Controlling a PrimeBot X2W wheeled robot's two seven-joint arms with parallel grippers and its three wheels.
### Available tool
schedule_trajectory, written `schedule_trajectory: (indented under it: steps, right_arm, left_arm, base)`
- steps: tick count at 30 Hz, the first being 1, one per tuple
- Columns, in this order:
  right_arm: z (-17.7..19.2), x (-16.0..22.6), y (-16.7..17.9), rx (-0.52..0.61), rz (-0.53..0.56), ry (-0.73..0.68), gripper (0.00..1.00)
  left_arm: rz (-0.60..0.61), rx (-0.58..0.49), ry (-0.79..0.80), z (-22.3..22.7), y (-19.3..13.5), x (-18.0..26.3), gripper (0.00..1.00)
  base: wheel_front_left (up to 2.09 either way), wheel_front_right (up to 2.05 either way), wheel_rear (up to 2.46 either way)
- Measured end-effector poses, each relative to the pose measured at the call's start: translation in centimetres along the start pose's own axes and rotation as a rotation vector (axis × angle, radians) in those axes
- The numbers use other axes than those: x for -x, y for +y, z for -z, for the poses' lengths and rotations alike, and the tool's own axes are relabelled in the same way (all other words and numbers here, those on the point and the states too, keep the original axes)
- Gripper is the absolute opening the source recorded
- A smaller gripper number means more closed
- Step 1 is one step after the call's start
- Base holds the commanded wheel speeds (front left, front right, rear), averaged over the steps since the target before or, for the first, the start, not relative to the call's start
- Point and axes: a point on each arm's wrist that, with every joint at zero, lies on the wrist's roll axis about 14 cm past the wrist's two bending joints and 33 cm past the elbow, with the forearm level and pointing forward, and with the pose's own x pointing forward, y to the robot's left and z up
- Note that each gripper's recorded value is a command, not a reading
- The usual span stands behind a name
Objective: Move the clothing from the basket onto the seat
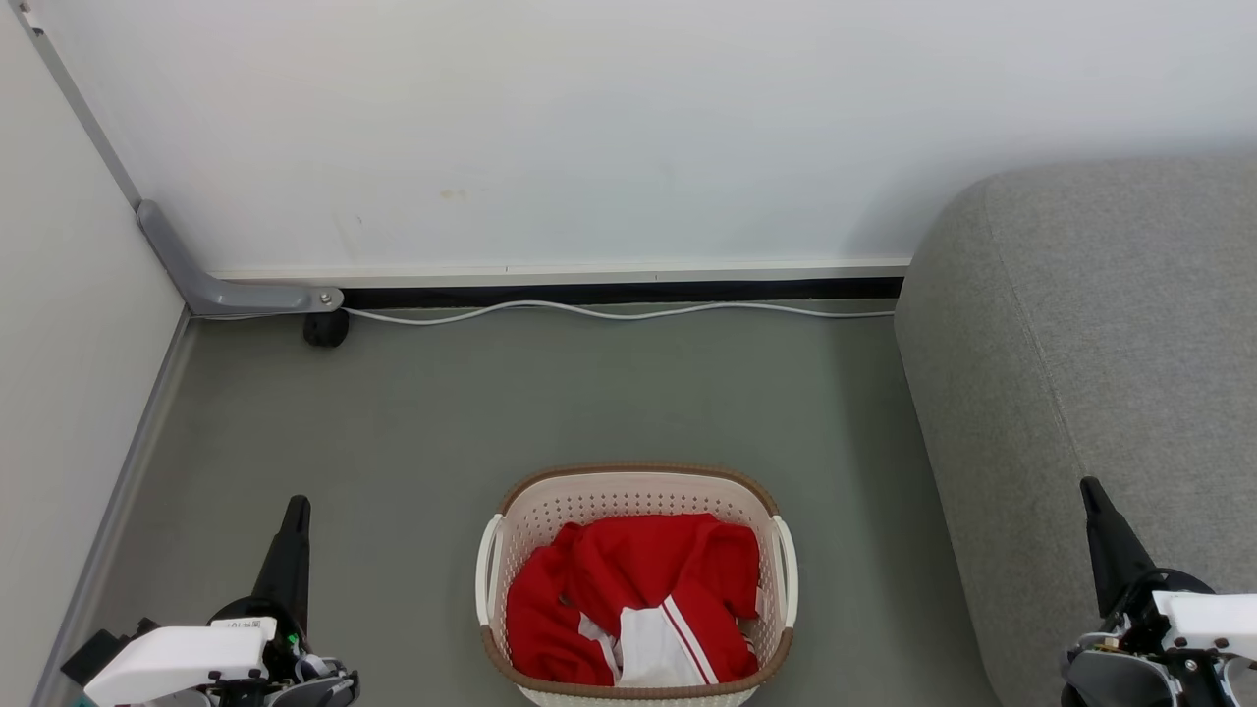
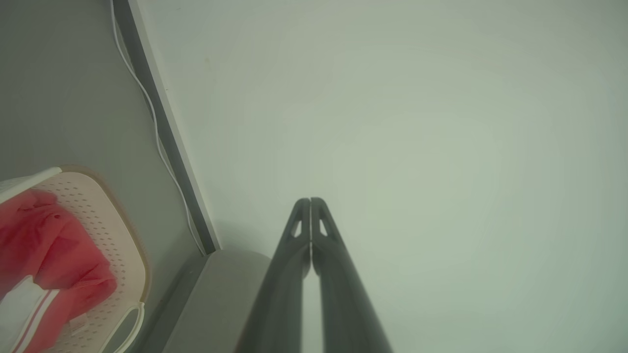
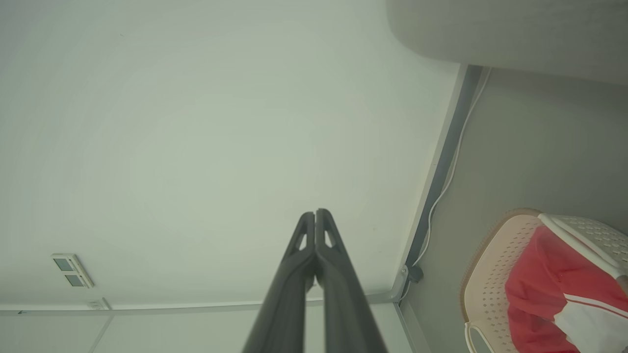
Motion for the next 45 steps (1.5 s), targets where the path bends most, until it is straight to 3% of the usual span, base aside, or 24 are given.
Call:
schedule_trajectory:
  steps: [20,21,27,45]
  right_arm:
    - [0.0,0.0,0.0,0.0,0.0,0.0,0.0]
    - [0.1,0.1,-0.3,-0.001,0.009,0.001,1.0]
    - [0.9,1.8,-4.3,-0.031,0.126,0.006,1.0]
    - [1.5,0.8,-3.2,0.019,0.097,0.034,1.0]
  left_arm:
    - [0.0,0.0,0.0,0.0,0.0,0.0,0.0]
    - [-0.01,0.003,0.0,0.1,0.3,0.1,1.0]
    - [-0.141,0.037,-0.003,0.8,4.8,2.1,1.0]
    - [-0.125,-0.009,-0.029,0.6,4.1,1.3,1.0]
  base:
    - [0.0,0.0,0.0]
    - [0.0,0.0,0.0]
    - [0.0,0.0,0.0]
    - [0.0,0.0,0.0]
